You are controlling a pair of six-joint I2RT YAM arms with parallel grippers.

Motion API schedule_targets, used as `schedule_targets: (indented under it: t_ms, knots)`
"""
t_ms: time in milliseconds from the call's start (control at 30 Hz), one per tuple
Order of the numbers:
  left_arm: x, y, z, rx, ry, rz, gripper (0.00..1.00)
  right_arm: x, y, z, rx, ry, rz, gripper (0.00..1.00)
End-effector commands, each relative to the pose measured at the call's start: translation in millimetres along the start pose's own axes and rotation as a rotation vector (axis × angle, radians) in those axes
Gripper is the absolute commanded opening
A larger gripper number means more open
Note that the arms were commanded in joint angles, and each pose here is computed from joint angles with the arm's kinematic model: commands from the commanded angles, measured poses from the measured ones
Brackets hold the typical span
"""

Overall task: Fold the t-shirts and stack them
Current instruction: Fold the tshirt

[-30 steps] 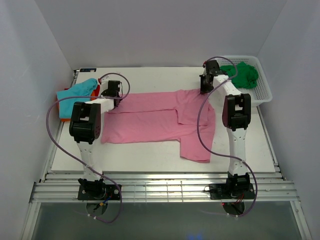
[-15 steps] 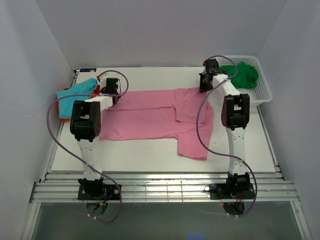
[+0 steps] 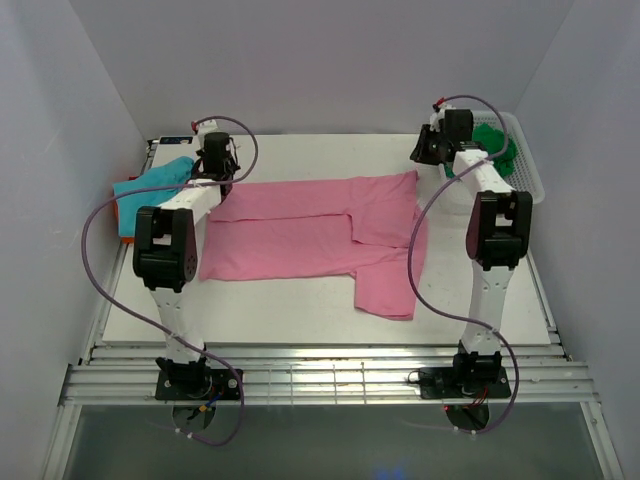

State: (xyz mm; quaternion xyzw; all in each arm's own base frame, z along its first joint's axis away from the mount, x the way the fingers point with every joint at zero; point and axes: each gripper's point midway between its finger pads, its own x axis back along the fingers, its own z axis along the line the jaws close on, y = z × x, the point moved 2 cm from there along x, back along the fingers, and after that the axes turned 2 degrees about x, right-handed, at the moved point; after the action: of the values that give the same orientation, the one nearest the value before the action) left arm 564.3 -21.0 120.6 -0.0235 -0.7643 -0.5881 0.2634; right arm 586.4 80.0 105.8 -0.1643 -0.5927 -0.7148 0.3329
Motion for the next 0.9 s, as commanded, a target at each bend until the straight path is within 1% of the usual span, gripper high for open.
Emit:
schedule_targets:
  t_ms: [0,33,67,100,133,167,200,233,267,300,333,367,400,433,467,500,533,567,600,633,700,733,767,867]
  knots:
    - [75.5,121.8,-39.4,0.009,-0.181,-0.297,0.19,96.7,117.6,62.1,0.136,0.224,-0.405,0.30]
    - [85.5,129.3,-39.3,0.000,-0.184,-0.316,0.25,109.1,119.8,65.7,0.146,0.232,-0.417,0.31]
    - [92.9,124.3,-37.1,-0.005,-0.184,-0.306,0.31,120.0,119.4,71.3,0.151,0.243,-0.420,0.36]
    - [112.9,130.3,-33.5,0.001,-0.183,-0.304,0.34,142.5,115.5,78.5,0.158,0.258,-0.424,0.36]
    - [120.5,126.0,-30.4,0.037,-0.180,-0.280,0.34,152.3,108.6,81.7,0.160,0.264,-0.414,0.40]
    - [123.7,97.6,-20.7,0.022,-0.157,-0.183,0.35,180.1,107.2,92.2,0.177,0.270,-0.429,0.41]
    - [130.0,83.5,-16.4,0.026,-0.156,-0.126,0.38,175.1,76.8,89.4,0.159,0.267,-0.361,0.41]
    - [143.9,79.1,-13.0,0.073,-0.159,-0.098,0.39,181.9,63.3,93.1,0.163,0.272,-0.342,0.41]
    - [150.4,63.4,-8.9,0.081,-0.154,-0.049,0.40,204.9,56.2,105.6,0.184,0.286,-0.359,0.42]
    - [154.4,24.9,5.4,0.065,-0.121,0.048,0.45,196.9,18.5,100.6,0.159,0.264,-0.281,0.44]
    - [169.4,18.9,7.4,0.084,-0.142,0.061,0.46,202.1,4.4,103.0,0.157,0.255,-0.262,0.49]
    - [177.6,3.5,8.6,0.113,-0.143,0.093,0.47,220.4,-5.0,115.4,0.174,0.263,-0.274,0.51]
    - [184.2,-33.0,22.0,0.099,-0.112,0.160,0.47,213.9,-39.9,107.7,0.156,0.211,-0.200,0.51]
    - [191.5,-42.5,27.8,0.099,-0.092,0.161,0.48,219.0,-53.2,109.0,0.161,0.185,-0.186,0.51]
    - [206.6,-46.8,27.4,0.105,-0.097,0.152,0.49,235.5,-61.9,124.0,0.189,0.193,-0.203,0.51]
    - [212.6,-56.5,34.4,0.098,-0.069,0.158,0.49,238.3,-72.3,118.9,0.180,0.137,-0.198,0.51]
    - [216.9,-72.5,45.1,0.082,-0.035,0.179,0.49,238.3,-99.9,115.5,0.173,0.116,-0.142,0.51]
    - [222.7,-76.8,53.1,0.075,-0.007,0.179,0.50,252.9,-106.9,125.6,0.180,0.133,-0.161,0.51]
    - [224.7,-83.4,59.3,0.081,0.017,0.189,0.50,256.6,-116.4,123.7,0.174,0.113,-0.154,0.51]
    - [225.8,-96.6,69.0,0.073,0.048,0.212,0.49,257.7,-138.7,120.4,0.151,0.101,-0.109,0.51]
    - [226.5,-109.7,81.8,0.070,0.104,0.225,0.50,272.1,-150.7,121.1,0.144,0.076,-0.128,0.51]
    - [227.2,-121.6,89.7,0.060,0.130,0.240,0.49,275.2,-158.6,121.0,0.130,0.072,-0.120,0.51]
    - [226.7,-126.1,94.5,0.058,0.151,0.241,0.49,280.4,-172.3,119.5,0.130,0.069,-0.098,0.51]
    - [225.6,-139.2,103.3,0.042,0.186,0.259,0.49,288.1,-189.3,120.2,0.124,0.065,-0.066,0.50]
